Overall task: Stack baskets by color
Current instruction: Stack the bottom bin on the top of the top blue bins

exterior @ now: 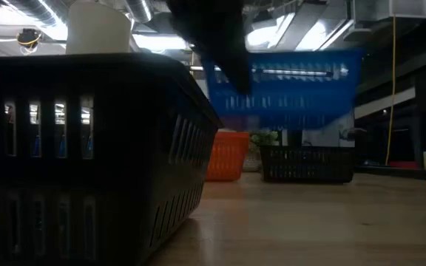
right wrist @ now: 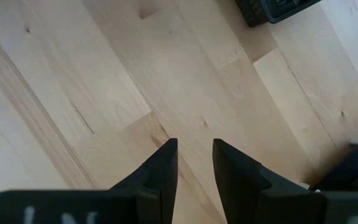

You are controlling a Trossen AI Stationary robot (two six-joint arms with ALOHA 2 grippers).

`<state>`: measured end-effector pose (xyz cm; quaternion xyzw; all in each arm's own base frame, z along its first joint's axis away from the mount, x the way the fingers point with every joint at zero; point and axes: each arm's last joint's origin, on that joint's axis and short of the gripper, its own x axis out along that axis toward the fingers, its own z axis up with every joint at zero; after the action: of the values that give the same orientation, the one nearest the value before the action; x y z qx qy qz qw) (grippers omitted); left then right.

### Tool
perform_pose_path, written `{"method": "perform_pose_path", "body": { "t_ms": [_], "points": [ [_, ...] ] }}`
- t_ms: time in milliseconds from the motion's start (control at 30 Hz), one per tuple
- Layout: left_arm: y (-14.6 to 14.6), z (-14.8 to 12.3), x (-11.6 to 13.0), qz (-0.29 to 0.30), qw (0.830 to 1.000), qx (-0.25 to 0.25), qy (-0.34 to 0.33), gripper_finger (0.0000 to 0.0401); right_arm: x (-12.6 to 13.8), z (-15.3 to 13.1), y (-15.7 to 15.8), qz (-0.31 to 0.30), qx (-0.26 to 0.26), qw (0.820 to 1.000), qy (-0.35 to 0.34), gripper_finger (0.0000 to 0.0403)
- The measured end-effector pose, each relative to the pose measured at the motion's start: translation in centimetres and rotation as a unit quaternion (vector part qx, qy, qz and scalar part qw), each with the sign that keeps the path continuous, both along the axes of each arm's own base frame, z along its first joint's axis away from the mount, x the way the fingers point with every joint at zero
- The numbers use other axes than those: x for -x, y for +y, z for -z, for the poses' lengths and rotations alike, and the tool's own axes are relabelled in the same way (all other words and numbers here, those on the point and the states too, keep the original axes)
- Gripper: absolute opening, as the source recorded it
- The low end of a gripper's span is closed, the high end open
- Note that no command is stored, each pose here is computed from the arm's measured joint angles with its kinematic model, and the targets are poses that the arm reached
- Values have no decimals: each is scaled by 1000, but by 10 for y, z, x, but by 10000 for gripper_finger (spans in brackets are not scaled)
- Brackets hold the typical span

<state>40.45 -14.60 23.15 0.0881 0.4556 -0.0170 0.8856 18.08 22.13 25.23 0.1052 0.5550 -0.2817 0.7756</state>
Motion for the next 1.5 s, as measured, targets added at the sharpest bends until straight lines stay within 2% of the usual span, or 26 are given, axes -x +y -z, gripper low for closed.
{"method": "perform_pose_path", "body": {
  "t_ms": [233,333,533,700,800,900,1033,1133,1200,1300,1433,1500],
  "points": [
    [17,-38,29,-76,990,-115,-8,0,0,0,0,0,0,1000,0,100],
    [26,-52,50,-104,984,-146,19,0,0,0,0,0,1,1000,0,100],
    [49,-84,95,-182,970,-143,74,0,0,0,0,0,0,1000,0,100],
    [65,-105,137,-249,950,-136,133,0,0,0,0,0,0,1000,-1,100],
    [71,-115,155,-273,949,-107,120,0,0,0,0,0,-2,1000,-2,100],
    [77,-125,184,-287,951,-56,99,0,-1,0,1,1,-4,1000,-4,100],
    [88,-116,221,-345,936,-19,71,0,-1,0,1,1,-4,1000,-4,100],
    [95,-95,236,-377,925,16,44,0,-1,0,1,0,-1,1000,-8,100],
    [95,-76,236,-379,925,30,29,0,-1,0,1,-1,0,1000,-10,100],
    [93,-54,227,-356,933,47,3,0,-1,0,1,-1,1,1000,-10,100],
    [89,-29,219,-317,944,85,17,0,-1,0,1,0,0,1000,-11,100],
    [88,-18,215,-314,945,87,20,0,-2,0,1,0,-2,1000,-13,100]
  ]
}}
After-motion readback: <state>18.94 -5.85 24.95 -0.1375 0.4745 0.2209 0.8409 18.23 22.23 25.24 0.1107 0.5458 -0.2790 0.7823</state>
